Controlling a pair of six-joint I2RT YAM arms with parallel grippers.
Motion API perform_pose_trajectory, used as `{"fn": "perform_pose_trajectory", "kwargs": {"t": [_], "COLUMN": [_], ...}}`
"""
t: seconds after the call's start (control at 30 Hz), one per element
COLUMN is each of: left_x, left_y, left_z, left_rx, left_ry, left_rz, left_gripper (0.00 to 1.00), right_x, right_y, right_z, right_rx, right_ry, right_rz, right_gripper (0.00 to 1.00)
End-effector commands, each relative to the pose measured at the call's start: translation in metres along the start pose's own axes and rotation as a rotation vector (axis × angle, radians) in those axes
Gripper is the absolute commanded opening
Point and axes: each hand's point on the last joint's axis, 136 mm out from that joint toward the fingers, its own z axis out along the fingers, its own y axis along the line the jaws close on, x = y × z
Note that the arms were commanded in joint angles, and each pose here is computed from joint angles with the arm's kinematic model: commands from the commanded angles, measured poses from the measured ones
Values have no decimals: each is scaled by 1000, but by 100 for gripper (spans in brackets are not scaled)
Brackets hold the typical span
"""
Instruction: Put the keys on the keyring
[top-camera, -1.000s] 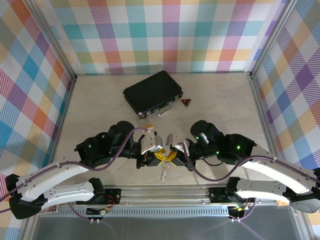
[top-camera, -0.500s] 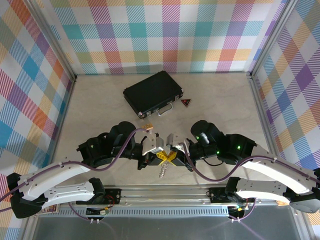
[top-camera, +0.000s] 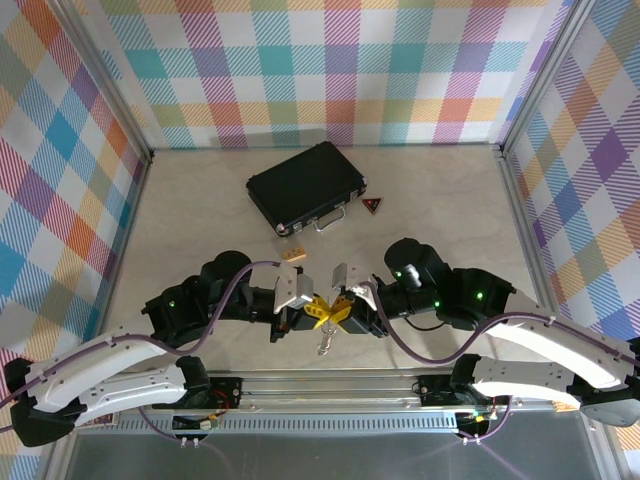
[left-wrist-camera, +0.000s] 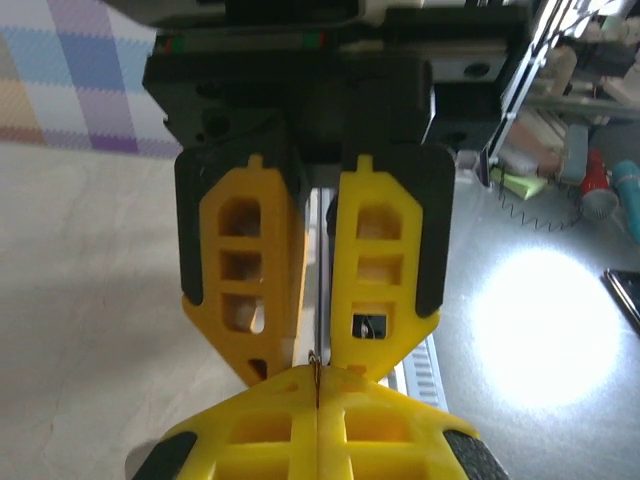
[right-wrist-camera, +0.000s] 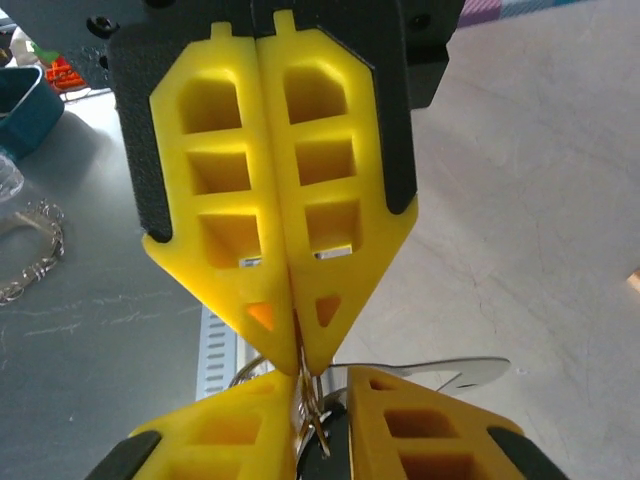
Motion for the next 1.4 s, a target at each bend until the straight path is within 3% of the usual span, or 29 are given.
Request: {"fn": "perform_pose_trajectory", "kwargs": {"t": [0.0, 0.23, 0.4, 0.6, 0.77, 1.17, 1.37], "left_x": [-34, -42, -51, -42, -39, -37, -37], "left_y": [-10, -18, -24, -23, -23, -22, -22], "left_z": [-11, -15, -20, -18, -20, -23, -23], "left_rx": [23, 63, 93, 87, 78, 68, 67], "left_ry": [-158, -197, -260, -236, -231, -238, -236], "left_rz": [51, 40, 29, 16, 14, 11, 13], "left_gripper": [0, 0, 0, 0, 0, 0, 0], "right_x": [-18, -25, -35, -41, -40, -39, -37], "right_y": [4, 4, 15, 17, 17, 20, 18], "right_z": [-6, -12, -24, -30, -25, -16, -14], "right_rx": [-4, 8, -22, -18, -32, -74, -68], "right_ry": [-80, -116, -219, -260, -245, -252, -249], "right_rz": [-20, -49, -88, -111, -92, -59, -60], "right_gripper": [19, 17, 16, 3, 16, 19, 6]}}
